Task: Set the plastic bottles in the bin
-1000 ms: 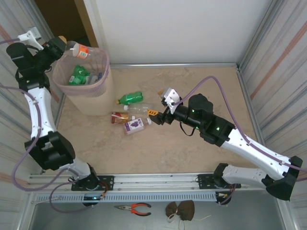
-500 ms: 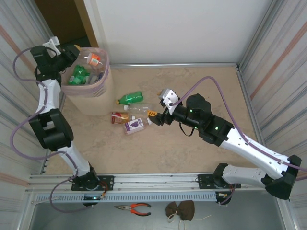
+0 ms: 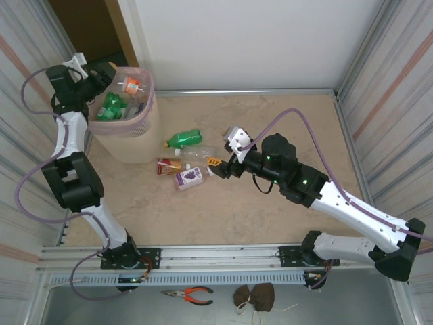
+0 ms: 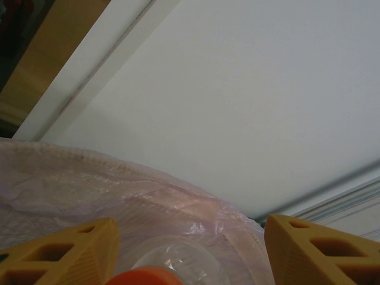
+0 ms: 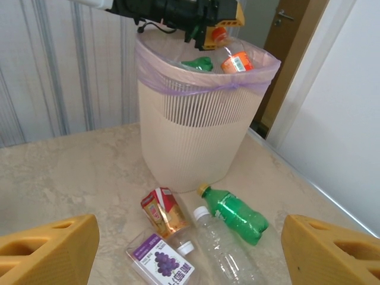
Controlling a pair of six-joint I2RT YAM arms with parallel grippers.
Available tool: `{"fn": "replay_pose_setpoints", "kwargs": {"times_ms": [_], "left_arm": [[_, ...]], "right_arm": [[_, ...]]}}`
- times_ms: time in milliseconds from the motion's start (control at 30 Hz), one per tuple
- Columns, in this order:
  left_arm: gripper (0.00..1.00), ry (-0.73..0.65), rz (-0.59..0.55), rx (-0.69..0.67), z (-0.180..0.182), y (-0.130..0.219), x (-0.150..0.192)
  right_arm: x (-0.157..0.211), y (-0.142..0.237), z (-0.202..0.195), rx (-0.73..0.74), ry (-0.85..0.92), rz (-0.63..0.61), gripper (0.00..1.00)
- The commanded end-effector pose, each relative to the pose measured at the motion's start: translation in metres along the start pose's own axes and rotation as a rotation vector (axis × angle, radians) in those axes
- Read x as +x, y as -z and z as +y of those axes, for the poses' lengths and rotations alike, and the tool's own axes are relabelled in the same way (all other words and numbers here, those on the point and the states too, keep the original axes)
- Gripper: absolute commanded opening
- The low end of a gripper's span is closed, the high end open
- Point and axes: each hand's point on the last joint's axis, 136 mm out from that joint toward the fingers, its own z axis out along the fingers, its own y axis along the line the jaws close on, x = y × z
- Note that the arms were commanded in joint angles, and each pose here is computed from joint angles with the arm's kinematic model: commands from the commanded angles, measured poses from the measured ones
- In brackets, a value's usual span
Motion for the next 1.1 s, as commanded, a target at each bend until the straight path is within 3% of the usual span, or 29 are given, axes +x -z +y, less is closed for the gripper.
{"fn": "replay_pose_setpoints", "kwargs": {"times_ms": [0, 267, 400, 667, 867, 1067], "left_arm": [[0.67, -0.113, -0.086, -0.007, -0.036, 0.031, -0.032], [0.69, -0.22, -0.129, -0.042, -0.068, 0.055, -0.043], [0.59, -0.249, -0.062, -0.03, -0.075, 0.043, -0.027], [0.46, -0.176, 0.052, -0.005, -0.049, 0.011, 0.009], [0.43, -0.104, 0.124, 0.011, -0.025, -0.009, 0.032], [0.43, -0.129, 0.154, 0.024, -0.035, -0.009, 0.049]], "right_arm": [[-0.005, 0.004, 0.001, 0.008, 0.006, -0.012, 0.79], [-0.008, 0.001, 0.003, -0.001, 0.014, -0.021, 0.79], [-0.008, -0.001, 0.005, -0.009, 0.014, -0.02, 0.79], [-0.007, 0.001, 0.006, -0.008, 0.018, -0.017, 0.79], [-0.005, 0.003, 0.005, 0.0, 0.016, -0.014, 0.79], [0.003, -0.001, -0.002, 0.046, -0.012, 0.02, 0.79]]}}
